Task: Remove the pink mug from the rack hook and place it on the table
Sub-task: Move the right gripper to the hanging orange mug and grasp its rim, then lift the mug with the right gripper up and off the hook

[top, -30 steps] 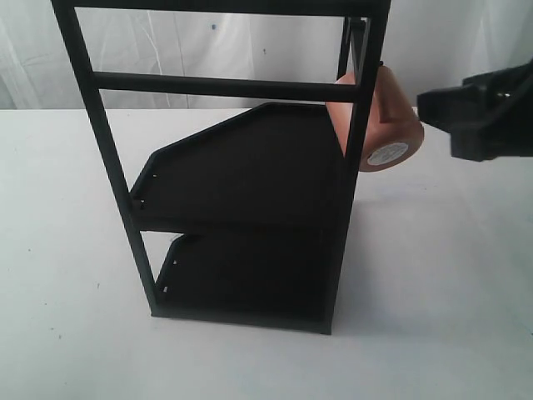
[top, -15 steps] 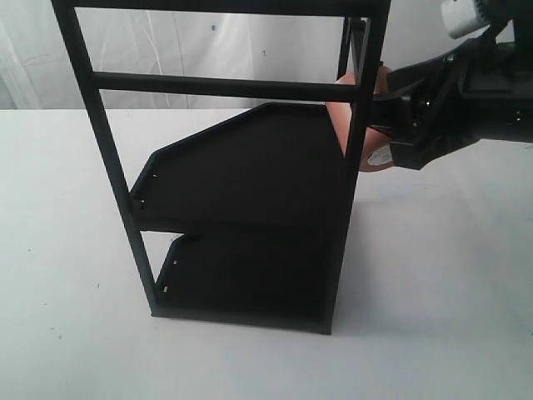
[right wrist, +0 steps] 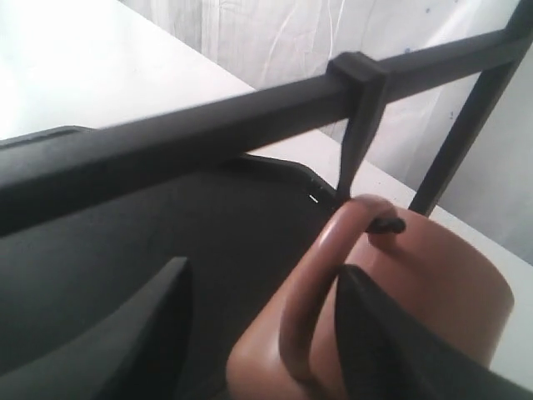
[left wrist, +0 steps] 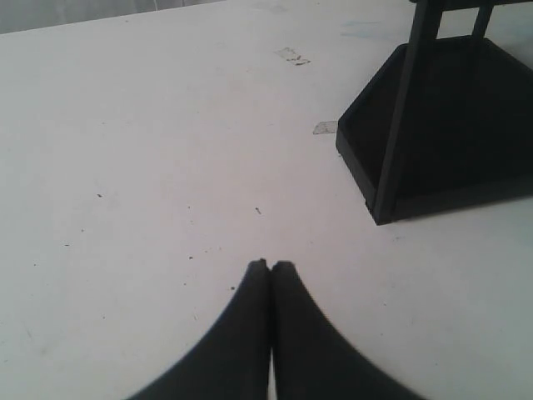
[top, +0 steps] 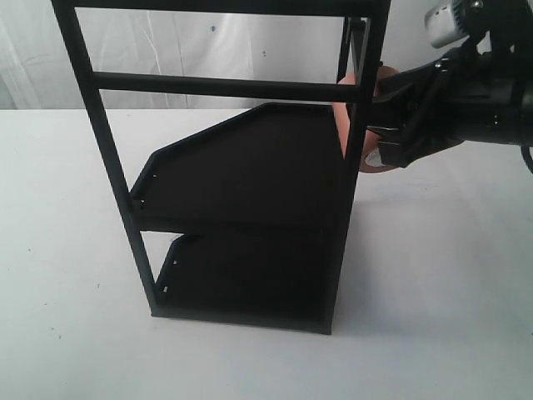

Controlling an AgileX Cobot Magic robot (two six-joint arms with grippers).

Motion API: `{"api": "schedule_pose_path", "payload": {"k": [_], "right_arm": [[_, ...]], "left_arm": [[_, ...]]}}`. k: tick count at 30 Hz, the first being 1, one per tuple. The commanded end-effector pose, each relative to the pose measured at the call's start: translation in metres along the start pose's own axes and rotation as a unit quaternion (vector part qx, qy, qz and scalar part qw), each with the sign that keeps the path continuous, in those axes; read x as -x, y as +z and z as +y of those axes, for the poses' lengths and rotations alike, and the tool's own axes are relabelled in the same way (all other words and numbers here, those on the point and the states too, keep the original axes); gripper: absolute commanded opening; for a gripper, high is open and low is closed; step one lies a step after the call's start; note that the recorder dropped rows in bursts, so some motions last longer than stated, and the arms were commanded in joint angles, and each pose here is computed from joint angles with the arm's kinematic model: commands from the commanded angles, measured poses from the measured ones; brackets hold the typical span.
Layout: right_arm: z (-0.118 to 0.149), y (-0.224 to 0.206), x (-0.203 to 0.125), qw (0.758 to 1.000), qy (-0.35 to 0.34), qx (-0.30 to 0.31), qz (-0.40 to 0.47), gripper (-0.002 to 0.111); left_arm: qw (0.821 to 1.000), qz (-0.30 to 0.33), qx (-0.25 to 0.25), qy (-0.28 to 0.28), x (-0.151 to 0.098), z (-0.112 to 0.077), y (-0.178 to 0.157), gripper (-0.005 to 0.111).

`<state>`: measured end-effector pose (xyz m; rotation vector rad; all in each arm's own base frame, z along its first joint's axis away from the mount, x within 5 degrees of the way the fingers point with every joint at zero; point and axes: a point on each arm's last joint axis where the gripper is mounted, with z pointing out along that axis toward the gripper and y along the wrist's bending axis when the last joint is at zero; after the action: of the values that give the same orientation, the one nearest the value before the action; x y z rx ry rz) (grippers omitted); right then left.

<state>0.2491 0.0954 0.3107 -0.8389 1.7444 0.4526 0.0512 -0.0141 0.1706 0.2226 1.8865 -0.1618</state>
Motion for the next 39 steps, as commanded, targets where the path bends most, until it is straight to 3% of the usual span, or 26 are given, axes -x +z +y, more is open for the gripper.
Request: {"api": "schedule_pose_path", "payload": {"k": [1,12,27,39], "right_arm": [[-0.002,0.003,0.002,1.0,0.004,0.001,-0.016,0.043],[-0.01,0.016,0.003,0.999,0.022,0.011,-0.022,0.041],[-0.014,0.023,-0.002,1.0,0.024,0.003,-0.01,0.001],[-0.012,0.014,0.007,1.0,0.012,-0.004,-0.023,0.0]], "left_arm": [[1.0,0.001,0.002,-0.004,-0.001,0.0,0.0,0.0],[1.0,0.001,0.002,-0.004,-0.001,0.0,0.0,0.0],[1.0,0.001,0.002,-0.004,-0.001,0.0,0.0,0.0],[1.0,0.001,0.002,-0.004,-0.001,0.0,0.0,0.0]]}}
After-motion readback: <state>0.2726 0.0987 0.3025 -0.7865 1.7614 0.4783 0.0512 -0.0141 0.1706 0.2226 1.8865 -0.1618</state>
